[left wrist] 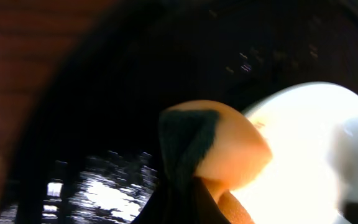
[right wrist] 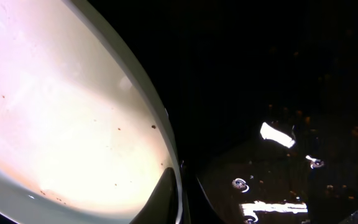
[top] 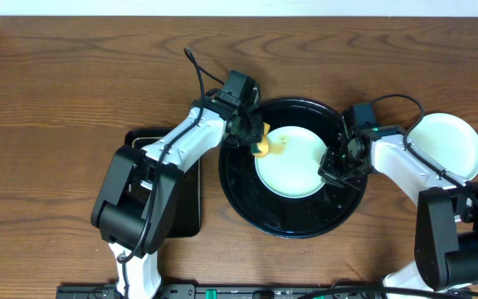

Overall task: Clean dirty plates on tray and stack at the side
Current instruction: 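Return the sponge with the left gripper to the black rectangular tray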

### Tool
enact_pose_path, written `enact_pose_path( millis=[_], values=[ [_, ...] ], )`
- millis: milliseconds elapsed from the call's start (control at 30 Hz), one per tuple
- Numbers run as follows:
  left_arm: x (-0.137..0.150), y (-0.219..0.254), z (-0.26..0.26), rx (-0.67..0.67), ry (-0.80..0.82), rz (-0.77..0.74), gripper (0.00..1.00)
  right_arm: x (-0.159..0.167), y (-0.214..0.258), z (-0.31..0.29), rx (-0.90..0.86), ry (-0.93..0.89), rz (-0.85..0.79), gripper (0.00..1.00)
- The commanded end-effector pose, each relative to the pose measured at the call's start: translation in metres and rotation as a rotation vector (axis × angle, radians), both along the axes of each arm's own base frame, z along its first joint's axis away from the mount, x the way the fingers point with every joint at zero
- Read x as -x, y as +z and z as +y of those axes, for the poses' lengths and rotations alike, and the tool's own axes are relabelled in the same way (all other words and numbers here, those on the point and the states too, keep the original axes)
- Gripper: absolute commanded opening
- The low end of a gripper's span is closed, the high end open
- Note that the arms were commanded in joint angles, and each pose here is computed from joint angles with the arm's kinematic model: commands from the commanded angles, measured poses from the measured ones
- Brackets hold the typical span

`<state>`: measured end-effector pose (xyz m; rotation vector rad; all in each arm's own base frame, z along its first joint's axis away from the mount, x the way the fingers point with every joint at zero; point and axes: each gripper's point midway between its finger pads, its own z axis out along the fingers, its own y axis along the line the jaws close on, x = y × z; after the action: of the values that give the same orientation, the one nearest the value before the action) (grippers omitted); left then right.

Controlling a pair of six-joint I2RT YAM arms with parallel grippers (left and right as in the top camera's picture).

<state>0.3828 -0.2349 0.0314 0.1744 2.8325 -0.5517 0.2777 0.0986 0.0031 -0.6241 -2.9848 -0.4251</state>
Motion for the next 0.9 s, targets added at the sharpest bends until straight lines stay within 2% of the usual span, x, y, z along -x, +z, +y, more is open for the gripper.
enact_pose_path(
  millis=[0, 133, 267, 633, 867],
  values=[
    [-0.024, 0.008, 0.039, -0.145, 0.063, -0.094, 0.07, 0.008, -0.012, -0.023, 0.108, 0.002, 0.029, 0.01],
    [-0.022, 0.017, 0.044, -0.165, 0.069, -0.087, 0.08, 0.004, -0.013, -0.031, 0.155, 0.012, 0.009, 0.01],
    [-0.025, 0.038, 0.069, -0.266, 0.119, -0.136, 0.07, -0.006, -0.009, -0.031, 0.164, 0.031, -0.026, 0.02],
    [-0.003, 0.131, 0.093, -0.212, 0.168, -0.252, 0.07, -0.031, 0.006, -0.027, 0.165, 0.101, -0.109, 0.01],
    [0.002, 0.136, 0.138, -0.232, 0.282, -0.199, 0.07, -0.058, 0.033, -0.024, 0.216, 0.201, -0.199, 0.01]
  ],
)
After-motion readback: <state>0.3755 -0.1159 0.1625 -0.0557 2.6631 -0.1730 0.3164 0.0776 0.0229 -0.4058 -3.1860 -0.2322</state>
